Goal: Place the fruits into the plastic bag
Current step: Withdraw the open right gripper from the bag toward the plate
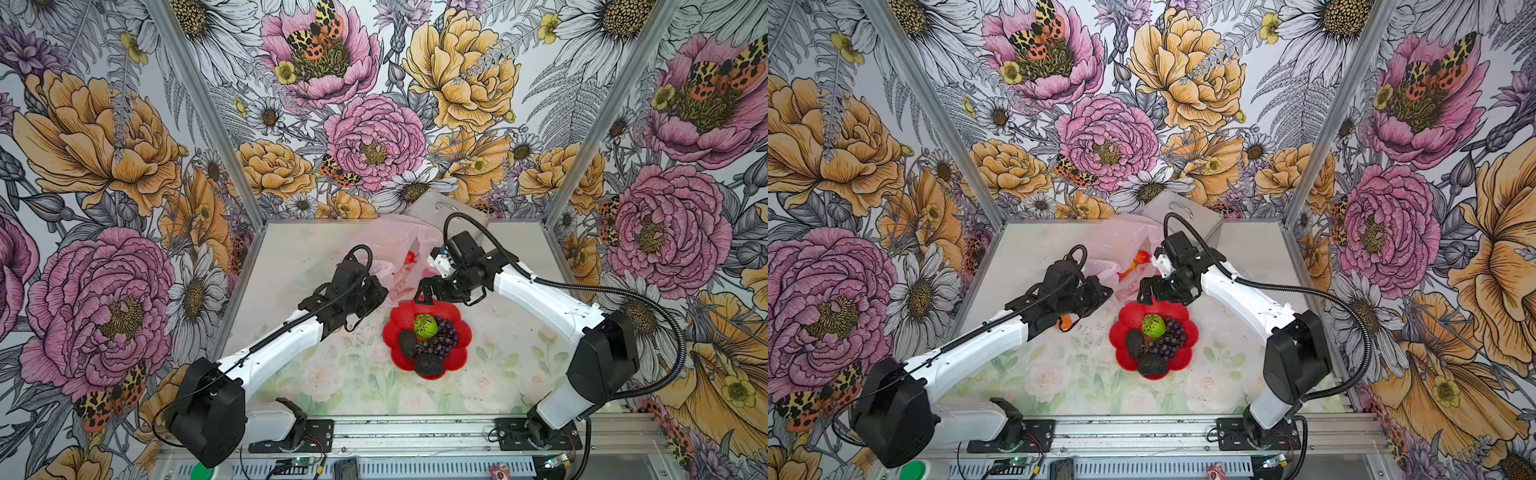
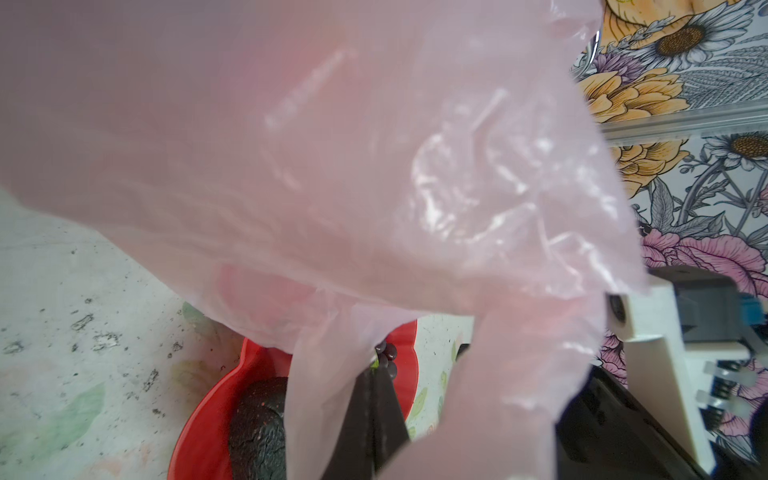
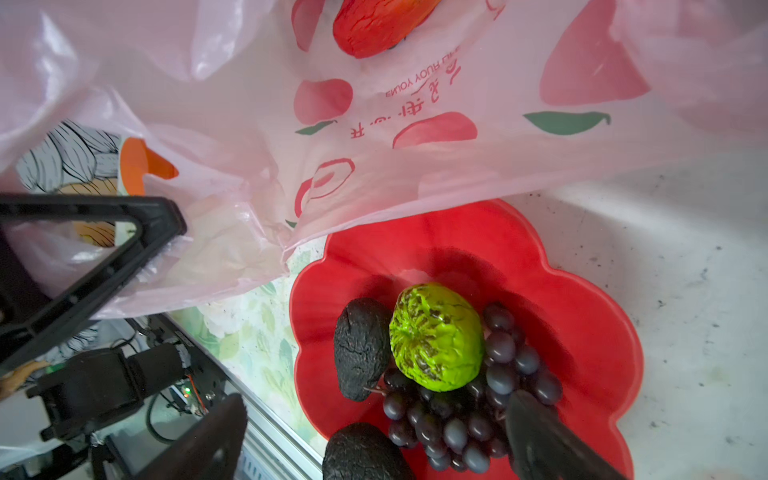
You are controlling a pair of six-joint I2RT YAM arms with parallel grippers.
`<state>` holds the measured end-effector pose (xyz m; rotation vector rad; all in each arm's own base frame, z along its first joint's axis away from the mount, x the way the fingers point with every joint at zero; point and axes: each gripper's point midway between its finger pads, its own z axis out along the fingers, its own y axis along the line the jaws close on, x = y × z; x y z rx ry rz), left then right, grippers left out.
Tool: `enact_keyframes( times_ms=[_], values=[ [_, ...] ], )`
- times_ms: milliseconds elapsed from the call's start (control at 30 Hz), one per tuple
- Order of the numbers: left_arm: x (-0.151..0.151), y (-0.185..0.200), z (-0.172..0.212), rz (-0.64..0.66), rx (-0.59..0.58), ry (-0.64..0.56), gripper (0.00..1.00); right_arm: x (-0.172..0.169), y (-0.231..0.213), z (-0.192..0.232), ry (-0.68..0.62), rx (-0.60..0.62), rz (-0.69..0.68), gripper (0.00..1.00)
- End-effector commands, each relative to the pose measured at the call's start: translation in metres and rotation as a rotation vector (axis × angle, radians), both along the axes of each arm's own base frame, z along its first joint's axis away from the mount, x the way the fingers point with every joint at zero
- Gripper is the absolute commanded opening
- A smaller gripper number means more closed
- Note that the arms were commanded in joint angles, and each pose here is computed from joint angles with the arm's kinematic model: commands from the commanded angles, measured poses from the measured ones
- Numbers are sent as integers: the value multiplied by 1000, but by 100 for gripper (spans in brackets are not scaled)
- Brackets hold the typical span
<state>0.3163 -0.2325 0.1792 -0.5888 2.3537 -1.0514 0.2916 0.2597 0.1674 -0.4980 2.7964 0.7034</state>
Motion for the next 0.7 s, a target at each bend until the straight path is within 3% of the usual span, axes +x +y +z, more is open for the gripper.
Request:
enact_keyframes(
  times_ms=[0, 267, 667],
  values=[
    [2, -3, 13, -7, -37, -12, 0, -6, -4, -10, -42, -163, 100, 100],
    [-6, 4, 12, 4, -37, -12, 0, -16, -4, -31, -72, -402, 219, 99],
    [-12, 11, 10, 16, -36, -12, 0, -18, -5, -64, -32, -573, 292, 99]
  ],
)
